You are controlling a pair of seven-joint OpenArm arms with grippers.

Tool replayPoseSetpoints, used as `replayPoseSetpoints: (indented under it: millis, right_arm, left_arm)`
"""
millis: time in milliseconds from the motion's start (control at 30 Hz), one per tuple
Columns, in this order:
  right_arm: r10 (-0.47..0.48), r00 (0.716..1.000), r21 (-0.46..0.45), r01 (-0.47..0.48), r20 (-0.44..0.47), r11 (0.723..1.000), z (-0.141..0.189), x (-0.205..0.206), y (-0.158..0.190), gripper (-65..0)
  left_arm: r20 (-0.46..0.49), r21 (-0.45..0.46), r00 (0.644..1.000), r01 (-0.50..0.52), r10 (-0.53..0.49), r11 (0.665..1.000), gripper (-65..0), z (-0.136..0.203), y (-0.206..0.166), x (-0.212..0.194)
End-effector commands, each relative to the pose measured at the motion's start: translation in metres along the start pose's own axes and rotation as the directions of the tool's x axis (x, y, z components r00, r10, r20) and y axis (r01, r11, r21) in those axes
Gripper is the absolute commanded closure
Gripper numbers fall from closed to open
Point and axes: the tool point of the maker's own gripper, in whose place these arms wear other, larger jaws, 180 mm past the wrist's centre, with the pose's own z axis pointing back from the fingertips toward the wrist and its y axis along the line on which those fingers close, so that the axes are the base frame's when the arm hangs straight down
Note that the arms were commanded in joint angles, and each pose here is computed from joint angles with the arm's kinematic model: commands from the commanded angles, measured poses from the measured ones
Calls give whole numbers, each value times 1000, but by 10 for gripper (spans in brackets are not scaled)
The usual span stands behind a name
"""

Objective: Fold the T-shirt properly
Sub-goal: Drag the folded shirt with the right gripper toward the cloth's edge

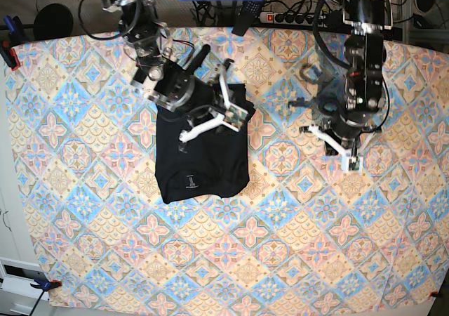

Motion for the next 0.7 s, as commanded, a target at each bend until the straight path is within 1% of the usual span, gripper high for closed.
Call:
replayPoseSetpoints:
  millis: [0,100,200,300,400,467,533,600,667]
  right_arm:
    - [3,997,-32,-1,71,999,-3,25,-15,-63]
    - [-41,998,11,40,55,999,-27,25,-11,-63]
    - [-84,995,41,82,46,996,-46,29,-9,-63]
    - [-139,990,44,138,3,989,-59,13,-18,-63]
    - [-186,981,71,189,-52,979,-74,-8,-20,-63]
    - [-232,970,120,239,-71,964,-85,-14,-13,-57]
    - [-286,953,154,299,-100,942,-94,-26,-9,-38]
    - [-343,929,166,363,-139,917,-100,-42,-6,-28]
    - [-394,903,158,419,-170,894,-102,-57,-9,-27]
  left_arm:
    - [44,4,999,10,-10,1000,-19,9,3,9]
    - [42,12,999,9,-9,1000,-18,29,5,-3]
    - [50,2,999,19,-19,1000,-18,47,-1,-9]
    - [45,-4,999,25,-25,1000,-18,55,-4,-14]
    - [33,-3,999,23,-23,1000,-18,58,-4,-20]
    - [28,-5,999,21,-20,1000,-18,59,-4,-22]
    - [29,-24,1000,-8,9,1000,-18,59,-9,-23]
    - [32,-34,999,-35,36,999,-18,59,-8,-21]
    - [36,-43,997,-60,62,997,-18,60,-8,-20]
